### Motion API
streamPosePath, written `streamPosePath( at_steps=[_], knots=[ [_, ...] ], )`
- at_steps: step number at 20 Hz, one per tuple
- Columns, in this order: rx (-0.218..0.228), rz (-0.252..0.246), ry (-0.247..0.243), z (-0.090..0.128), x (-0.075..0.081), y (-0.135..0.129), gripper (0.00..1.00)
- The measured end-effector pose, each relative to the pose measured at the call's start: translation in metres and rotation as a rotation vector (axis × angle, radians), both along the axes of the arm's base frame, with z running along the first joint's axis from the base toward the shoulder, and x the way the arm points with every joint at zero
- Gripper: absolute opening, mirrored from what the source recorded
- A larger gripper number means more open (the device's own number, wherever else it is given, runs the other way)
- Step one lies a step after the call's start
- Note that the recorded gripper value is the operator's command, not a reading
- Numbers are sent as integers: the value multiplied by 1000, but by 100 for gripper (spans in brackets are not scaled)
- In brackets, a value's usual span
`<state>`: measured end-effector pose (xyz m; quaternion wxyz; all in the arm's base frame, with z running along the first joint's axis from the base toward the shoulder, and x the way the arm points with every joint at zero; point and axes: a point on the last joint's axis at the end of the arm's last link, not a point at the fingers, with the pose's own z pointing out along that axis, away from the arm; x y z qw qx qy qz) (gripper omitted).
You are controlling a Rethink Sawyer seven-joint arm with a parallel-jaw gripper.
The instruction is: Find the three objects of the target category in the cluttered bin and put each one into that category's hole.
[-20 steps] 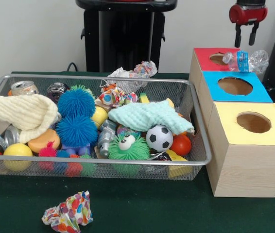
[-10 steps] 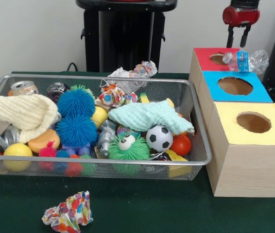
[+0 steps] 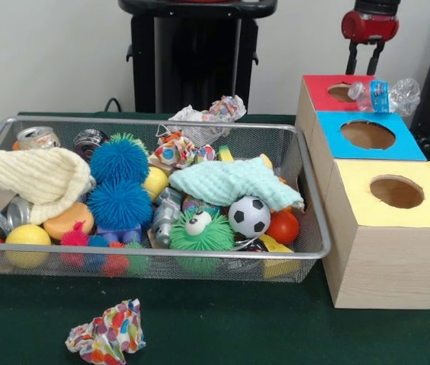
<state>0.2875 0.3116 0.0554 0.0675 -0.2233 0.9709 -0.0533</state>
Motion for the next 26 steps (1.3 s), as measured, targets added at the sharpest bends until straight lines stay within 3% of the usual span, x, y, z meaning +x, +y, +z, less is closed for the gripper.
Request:
streamPosePath(
  at_steps=[14,22,23,26],
  knots=[
    [-29,-26,-106,1,17,32,100],
    [-24,-39,-124,0,25,39,100],
    [-24,-40,-124,0,25,39,0],
    [-24,-42,-123,0,26,38,0]
  ],
)
